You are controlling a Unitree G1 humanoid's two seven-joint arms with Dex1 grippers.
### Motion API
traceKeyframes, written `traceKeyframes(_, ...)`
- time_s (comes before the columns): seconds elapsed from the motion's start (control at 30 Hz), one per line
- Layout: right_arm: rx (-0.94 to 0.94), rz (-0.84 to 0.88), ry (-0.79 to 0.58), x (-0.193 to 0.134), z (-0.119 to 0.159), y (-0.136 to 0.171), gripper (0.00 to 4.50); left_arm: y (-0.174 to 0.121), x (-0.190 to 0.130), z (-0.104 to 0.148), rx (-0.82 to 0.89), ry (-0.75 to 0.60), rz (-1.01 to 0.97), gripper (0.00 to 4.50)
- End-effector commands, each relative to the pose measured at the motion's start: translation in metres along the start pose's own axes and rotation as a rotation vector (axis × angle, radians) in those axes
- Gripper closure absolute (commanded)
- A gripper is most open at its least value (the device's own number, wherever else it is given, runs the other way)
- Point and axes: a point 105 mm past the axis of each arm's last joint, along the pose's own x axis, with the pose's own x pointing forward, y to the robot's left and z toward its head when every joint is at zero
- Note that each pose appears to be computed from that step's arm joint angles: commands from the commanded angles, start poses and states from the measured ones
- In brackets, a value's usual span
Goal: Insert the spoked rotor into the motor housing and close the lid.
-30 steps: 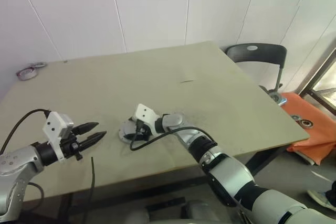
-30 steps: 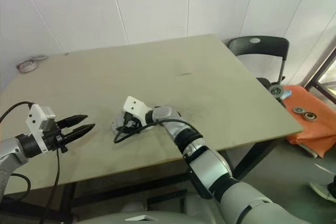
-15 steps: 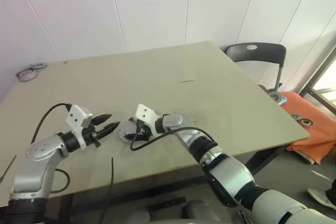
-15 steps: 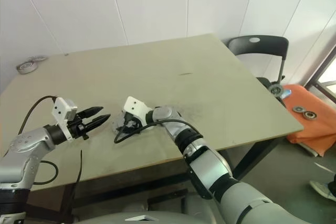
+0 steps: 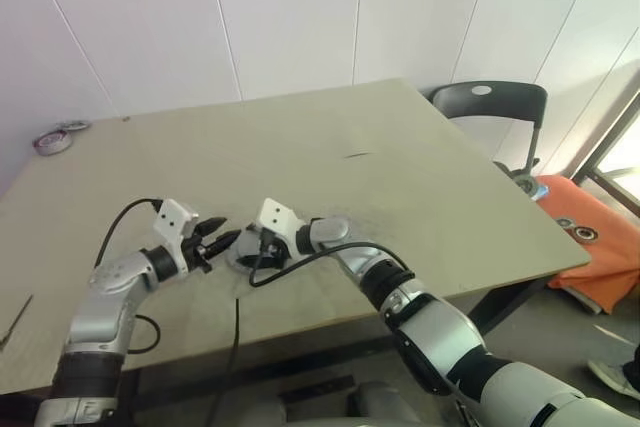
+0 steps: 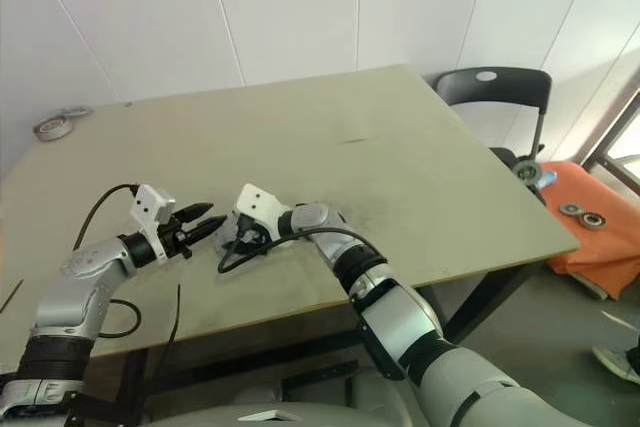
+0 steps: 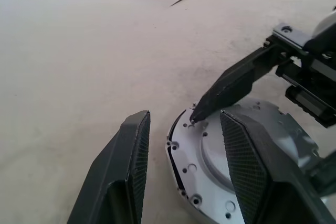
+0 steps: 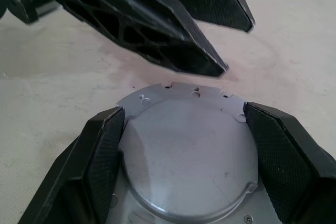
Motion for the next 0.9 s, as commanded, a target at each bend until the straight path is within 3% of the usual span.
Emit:
traceKeyframes(0.03, 0.096, -0.038, 0.251, -0.014, -0.071, 0.005, 1.23, 0.003, 0.003, 0.012, 0.038, -0.029, 0.009, 2.24)
traceKeyframes(0.1, 0.099, -0.039, 0.251, -0.014, -0.072, 0.005, 1.23, 0.004, 0.004, 0.008, 0.047, -0.004, 0.017, 2.62)
traceKeyframes(0.43, 0.106, -0.044, 0.251, -0.014, -0.072, 0.006, 1.23, -0.021, 0.014, -0.01, 0.022, 0.07, -0.099, 2.62)
traceKeyframes(0.9, 0.109, -0.055, 0.253, -0.015, -0.075, 0.005, 1.23, -0.023, 0.031, -0.038, 0.004, 0.15, -0.081, 2.62)
